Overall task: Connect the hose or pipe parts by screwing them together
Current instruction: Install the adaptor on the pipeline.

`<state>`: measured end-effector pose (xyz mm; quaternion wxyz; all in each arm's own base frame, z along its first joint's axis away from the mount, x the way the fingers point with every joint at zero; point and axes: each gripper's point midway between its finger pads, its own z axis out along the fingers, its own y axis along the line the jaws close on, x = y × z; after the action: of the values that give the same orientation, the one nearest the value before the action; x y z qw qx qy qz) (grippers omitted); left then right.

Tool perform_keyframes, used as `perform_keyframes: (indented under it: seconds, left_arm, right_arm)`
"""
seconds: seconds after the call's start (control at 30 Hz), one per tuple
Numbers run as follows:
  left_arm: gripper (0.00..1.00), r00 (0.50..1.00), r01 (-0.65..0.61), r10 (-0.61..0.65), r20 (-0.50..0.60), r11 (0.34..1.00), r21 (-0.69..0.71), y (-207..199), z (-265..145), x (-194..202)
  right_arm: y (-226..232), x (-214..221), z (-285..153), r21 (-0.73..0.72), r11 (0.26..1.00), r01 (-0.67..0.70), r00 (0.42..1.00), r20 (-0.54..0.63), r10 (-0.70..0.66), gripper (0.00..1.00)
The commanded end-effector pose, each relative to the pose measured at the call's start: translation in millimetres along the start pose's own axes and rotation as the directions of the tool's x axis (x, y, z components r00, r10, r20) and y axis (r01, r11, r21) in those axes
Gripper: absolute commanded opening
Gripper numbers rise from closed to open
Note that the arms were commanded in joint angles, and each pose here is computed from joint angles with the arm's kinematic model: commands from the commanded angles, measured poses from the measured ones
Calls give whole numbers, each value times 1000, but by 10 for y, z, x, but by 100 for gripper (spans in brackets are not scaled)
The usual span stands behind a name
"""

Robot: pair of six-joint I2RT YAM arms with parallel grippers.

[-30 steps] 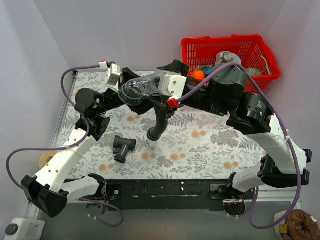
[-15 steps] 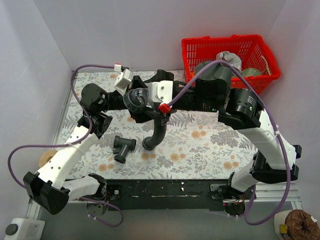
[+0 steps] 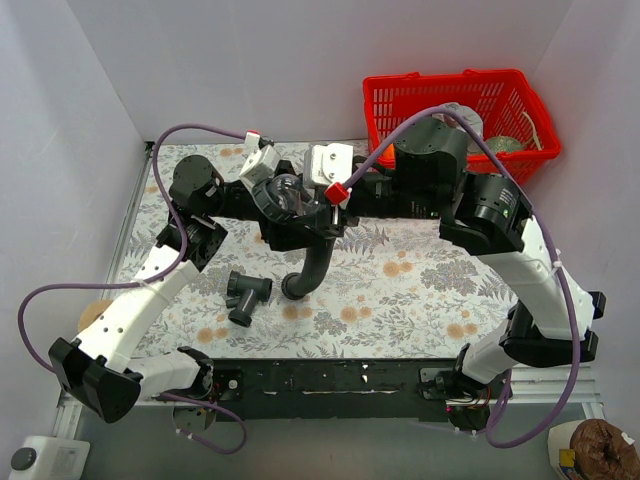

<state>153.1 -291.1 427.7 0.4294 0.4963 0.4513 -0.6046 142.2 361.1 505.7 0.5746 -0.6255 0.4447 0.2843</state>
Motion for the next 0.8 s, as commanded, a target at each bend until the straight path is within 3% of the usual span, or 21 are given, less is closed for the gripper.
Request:
perform_keyframes:
  seconds: [0.0, 0.07, 0.17, 0.2, 0.23, 0.3, 0.33, 0.43, 0.47, 0.57, 0.77]
  left_arm:
    - [0, 980, -200, 198, 25, 977, 72, -269, 20, -272]
    - [0, 976, -217, 216, 26, 974, 59, -247, 19, -277]
    - [0, 972, -235, 235, 17, 971, 52, -219, 20, -274]
    - [0, 972, -237, 236, 17, 971, 43, -195, 23, -273]
    - [0, 970, -242, 242, 20, 969, 40, -200, 24, -281]
    - [0, 963, -267, 266, 34, 963, 22, -193, 26, -323]
    - [0, 968, -250, 249, 40, 968, 15, -183, 25, -300]
    - [0, 961, -264, 264, 86, 964, -13, -187, 19, -339]
    - [0, 961, -262, 262, 92, 965, -13, -198, 25, -347]
    - [0, 965, -236, 237, 114, 972, -24, -189, 29, -378]
    - [0, 960, -195, 207, 188, 977, -82, -161, 11, -464]
  right_arm:
    - [-373, -227, -99, 168, 986, -17, 996, 92, 1, 1]
    - [-441, -254, -205, 234, 972, -24, 992, 125, -5, 1]
    - [-585, -704, -577, 352, 935, -39, 942, 325, -83, 1]
    - [-532, -569, -486, 346, 937, -47, 944, 323, -71, 1]
    - [-575, -801, -714, 387, 920, -67, 904, 414, -109, 1]
    - [-504, -671, -644, 380, 921, -86, 896, 433, -94, 1]
    - [-536, -849, -833, 414, 904, -102, 851, 507, -137, 1]
    - [-402, -689, -793, 398, 908, -134, 821, 558, -123, 1]
    - [-423, -799, -892, 411, 897, -163, 775, 616, -141, 1]
    - [-401, -785, -915, 405, 891, -203, 732, 668, -137, 1]
    - [-236, -846, -852, 293, 926, -237, 645, 761, -76, 1]
